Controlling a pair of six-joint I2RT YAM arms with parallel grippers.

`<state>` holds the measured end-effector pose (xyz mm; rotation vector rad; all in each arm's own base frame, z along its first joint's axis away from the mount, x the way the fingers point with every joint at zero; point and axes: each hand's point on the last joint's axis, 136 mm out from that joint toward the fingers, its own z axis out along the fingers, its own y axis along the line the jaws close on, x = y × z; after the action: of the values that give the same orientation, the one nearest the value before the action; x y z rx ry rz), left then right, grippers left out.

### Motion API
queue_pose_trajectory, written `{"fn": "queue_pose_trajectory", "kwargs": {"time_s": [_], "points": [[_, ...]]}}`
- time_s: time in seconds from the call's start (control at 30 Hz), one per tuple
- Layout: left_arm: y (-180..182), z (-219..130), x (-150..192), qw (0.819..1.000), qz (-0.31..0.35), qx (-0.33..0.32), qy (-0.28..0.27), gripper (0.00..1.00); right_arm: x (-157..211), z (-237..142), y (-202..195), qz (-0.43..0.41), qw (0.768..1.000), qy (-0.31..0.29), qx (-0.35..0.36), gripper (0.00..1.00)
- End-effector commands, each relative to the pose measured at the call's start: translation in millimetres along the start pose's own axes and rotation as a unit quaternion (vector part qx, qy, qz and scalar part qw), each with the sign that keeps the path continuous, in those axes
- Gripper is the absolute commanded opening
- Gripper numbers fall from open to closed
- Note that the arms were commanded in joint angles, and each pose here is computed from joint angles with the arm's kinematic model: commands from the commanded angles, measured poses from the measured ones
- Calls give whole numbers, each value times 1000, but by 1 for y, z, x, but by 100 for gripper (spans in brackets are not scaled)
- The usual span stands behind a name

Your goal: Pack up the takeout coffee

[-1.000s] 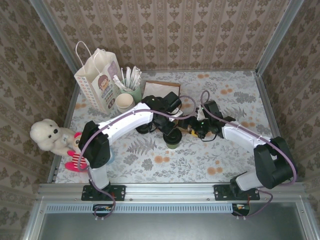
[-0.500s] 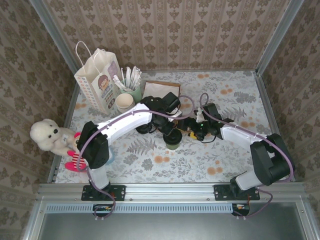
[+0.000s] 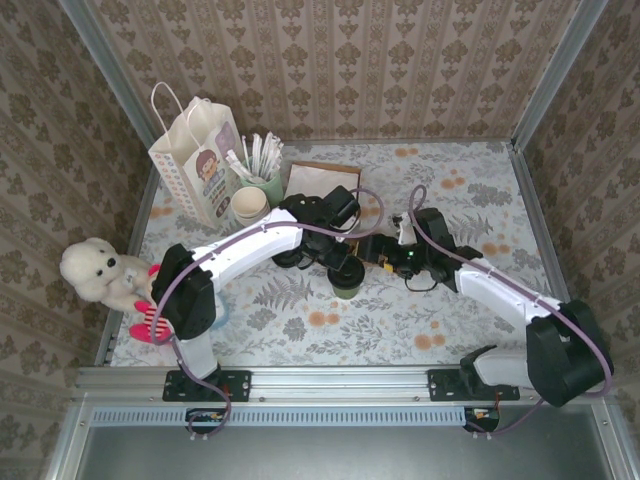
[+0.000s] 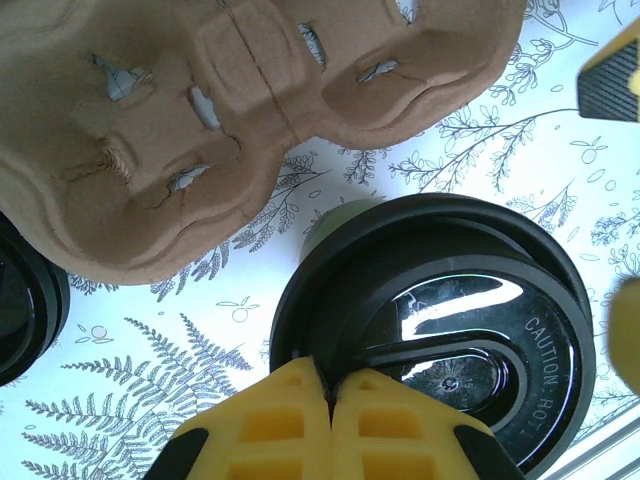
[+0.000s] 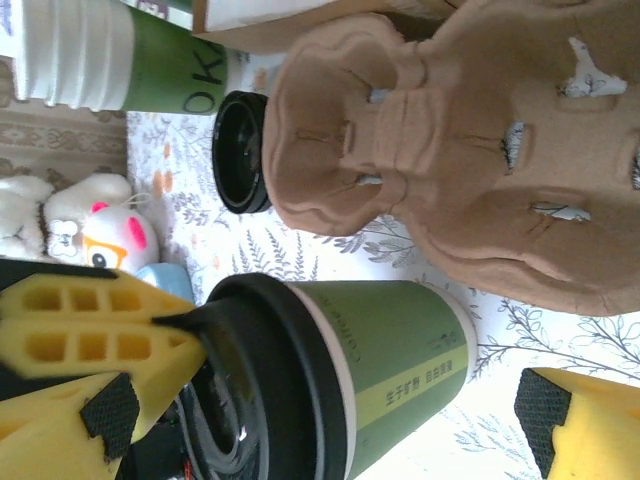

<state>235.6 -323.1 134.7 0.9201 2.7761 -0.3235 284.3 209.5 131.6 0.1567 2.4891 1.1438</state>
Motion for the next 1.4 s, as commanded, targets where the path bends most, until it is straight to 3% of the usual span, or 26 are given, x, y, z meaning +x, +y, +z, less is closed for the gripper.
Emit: {"fn": "queue_pose_trajectory", "kwargs": {"time_s": [0.0,0.2,0.87,1.37], "points": [[4,1,2,1000,-17,-20,8,0,15,3,2,-12,999,18,-27,100],[2,1,1,1000,-25,-15,4,0,28,15,6,-21,998,45,-31,99],[-10,-6,-5,999,-35,25,-17,0,38,32,-17,-6,998,53,27,78],[-23,-37,-18,987,-27,123,-95,18,42,30,-11,-24,996,67,53,77]]}}
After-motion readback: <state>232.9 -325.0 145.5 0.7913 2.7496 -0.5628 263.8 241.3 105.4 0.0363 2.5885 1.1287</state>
